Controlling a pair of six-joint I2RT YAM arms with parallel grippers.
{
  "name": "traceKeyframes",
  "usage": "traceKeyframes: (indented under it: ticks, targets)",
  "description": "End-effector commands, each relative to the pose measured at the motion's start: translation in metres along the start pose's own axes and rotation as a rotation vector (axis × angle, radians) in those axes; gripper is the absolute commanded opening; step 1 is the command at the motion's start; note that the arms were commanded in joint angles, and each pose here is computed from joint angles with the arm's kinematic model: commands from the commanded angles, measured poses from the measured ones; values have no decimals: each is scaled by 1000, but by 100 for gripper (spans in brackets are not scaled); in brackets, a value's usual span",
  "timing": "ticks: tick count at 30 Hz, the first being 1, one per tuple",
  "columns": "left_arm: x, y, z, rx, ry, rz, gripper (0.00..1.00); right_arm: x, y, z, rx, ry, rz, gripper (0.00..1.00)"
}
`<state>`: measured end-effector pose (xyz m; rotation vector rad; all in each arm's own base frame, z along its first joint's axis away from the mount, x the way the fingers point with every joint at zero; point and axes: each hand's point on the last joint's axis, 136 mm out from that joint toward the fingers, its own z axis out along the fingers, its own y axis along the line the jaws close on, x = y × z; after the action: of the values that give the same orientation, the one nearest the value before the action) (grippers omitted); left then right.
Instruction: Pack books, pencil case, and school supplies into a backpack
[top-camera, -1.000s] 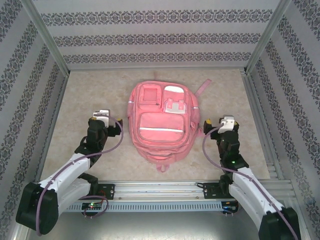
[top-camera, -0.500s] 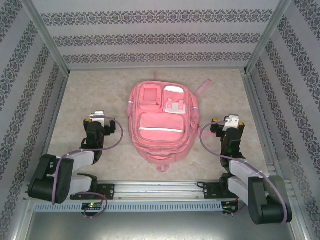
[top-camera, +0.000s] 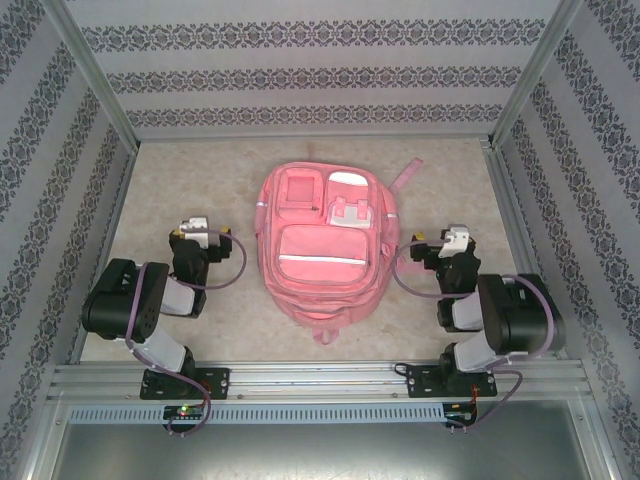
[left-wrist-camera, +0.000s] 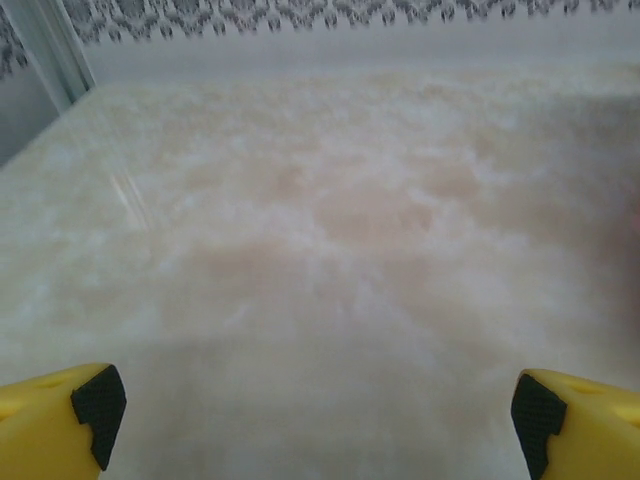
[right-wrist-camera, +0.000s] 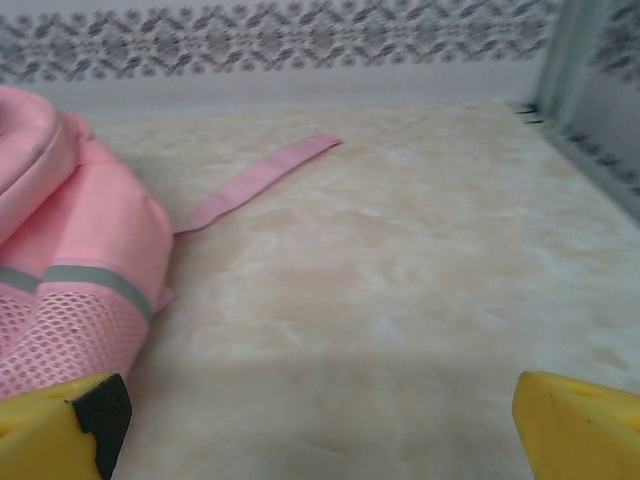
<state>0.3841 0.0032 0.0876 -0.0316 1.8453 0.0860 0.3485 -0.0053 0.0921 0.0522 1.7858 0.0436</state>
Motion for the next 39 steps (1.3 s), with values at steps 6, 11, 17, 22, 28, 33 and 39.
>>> traceKeyframes:
  ticks: [6,11,17,22,28,33,39]
  targets:
    - [-5,12,13,-47,52,-33,100,-18,-3,40,58,70,8,98]
    - [-5,14,10,-57,43,-41,100,-22,-6,34,74,26,8,98]
    - [-10,12,-27,-21,-136,-58,100,-24,-2,1,68,-94,-14,98]
    - [-9,12,-27,-23,-126,-57,100,-24,7,5,22,-94,-32,98]
    - [-9,-19,-31,151,-139,32,100,-25,4,5,38,-99,-28,98]
    - [-11,-6,-26,79,-140,-8,100,-24,22,13,-47,-73,-75,98]
    - [-9,19,-23,-33,-128,-90,100,-24,21,13,-36,-71,-76,98]
